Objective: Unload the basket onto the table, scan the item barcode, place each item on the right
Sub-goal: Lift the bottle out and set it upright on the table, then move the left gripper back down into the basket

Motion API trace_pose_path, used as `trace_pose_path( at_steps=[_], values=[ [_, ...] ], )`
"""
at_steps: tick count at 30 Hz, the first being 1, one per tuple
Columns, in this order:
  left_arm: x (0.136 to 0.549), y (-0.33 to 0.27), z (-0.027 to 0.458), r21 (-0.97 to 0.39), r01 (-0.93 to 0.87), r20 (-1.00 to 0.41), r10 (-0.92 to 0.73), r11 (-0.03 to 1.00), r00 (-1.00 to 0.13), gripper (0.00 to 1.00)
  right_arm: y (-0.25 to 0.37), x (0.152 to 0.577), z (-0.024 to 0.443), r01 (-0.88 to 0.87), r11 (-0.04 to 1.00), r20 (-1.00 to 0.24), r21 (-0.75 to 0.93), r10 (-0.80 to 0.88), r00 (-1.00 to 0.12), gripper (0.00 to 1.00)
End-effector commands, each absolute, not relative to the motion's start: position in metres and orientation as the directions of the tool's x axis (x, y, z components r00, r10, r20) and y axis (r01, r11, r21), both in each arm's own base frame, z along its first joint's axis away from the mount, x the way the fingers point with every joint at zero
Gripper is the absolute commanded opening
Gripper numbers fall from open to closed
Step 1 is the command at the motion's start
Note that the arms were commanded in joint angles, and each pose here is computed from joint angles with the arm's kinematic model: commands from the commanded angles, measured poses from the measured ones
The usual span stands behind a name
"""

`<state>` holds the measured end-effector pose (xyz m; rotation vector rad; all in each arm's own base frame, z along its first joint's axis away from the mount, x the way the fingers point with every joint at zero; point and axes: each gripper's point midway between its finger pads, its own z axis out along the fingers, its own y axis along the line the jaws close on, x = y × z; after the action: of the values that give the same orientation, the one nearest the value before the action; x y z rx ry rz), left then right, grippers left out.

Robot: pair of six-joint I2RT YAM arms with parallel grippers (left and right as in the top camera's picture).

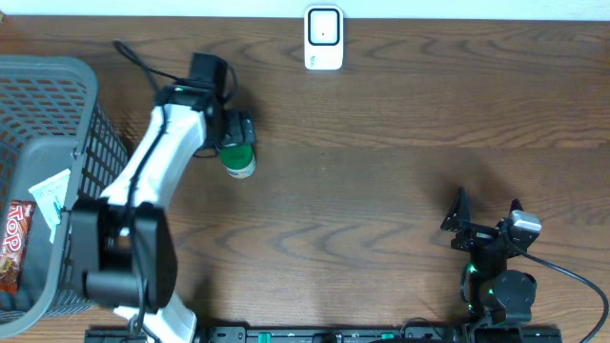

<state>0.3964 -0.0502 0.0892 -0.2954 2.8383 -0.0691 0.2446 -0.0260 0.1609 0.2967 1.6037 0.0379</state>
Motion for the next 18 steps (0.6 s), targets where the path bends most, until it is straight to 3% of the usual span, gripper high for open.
trace_pose_path(
  at_steps=[1,18],
  values=[
    [0.403,-0.036,0.141,-0.097,-0.211,-0.406,-0.232,0.973,-0.884,0.98,-0.028,0.245,0.159,0.173,0.966,-0.979,0.192,0.200,-0.030,0.99],
    [0.386,-0.036,0.224,-0.206,-0.171,-0.565,-0.260,0.963,-0.783,0.98,-0.028,0.245,0.159,0.173,0.966,-0.979,0.192,0.200,-0.030,0.99]
  ],
)
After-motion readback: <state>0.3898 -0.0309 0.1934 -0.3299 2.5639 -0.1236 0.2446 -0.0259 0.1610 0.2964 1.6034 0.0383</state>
